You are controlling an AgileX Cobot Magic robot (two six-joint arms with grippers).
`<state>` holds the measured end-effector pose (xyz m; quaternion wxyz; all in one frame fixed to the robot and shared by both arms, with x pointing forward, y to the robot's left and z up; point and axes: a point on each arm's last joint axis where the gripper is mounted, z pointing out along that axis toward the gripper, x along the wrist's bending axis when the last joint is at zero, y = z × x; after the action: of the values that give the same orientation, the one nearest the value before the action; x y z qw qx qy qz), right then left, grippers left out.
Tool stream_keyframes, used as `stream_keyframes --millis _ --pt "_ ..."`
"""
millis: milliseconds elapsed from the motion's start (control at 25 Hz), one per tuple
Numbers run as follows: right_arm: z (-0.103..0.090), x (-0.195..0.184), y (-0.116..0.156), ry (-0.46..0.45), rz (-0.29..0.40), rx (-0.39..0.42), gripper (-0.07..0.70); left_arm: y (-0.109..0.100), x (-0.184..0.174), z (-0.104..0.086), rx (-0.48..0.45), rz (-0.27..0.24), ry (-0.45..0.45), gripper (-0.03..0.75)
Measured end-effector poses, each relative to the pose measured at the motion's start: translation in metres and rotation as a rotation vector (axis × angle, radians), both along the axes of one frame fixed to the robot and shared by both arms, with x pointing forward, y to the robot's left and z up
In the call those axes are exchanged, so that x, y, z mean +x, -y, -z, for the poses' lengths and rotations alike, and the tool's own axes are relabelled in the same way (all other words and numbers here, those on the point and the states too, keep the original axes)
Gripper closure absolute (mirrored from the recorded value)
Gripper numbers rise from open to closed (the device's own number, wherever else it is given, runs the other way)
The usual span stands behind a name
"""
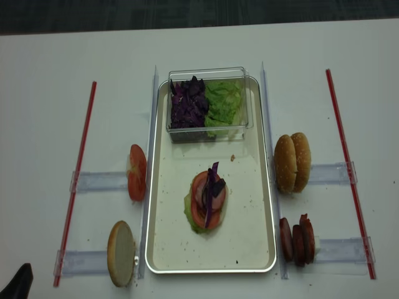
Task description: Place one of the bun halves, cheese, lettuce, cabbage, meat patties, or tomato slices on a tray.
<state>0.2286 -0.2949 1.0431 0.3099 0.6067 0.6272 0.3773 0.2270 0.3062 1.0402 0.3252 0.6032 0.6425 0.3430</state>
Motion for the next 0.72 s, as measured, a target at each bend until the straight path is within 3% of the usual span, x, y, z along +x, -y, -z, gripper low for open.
stream_keyframes --millis 720 --pt "0.0 0.0 0.0 0.0 0.0 0.0 -0.061 0.0 0.0 0.0 0.0 0.0 0.0 0.096"
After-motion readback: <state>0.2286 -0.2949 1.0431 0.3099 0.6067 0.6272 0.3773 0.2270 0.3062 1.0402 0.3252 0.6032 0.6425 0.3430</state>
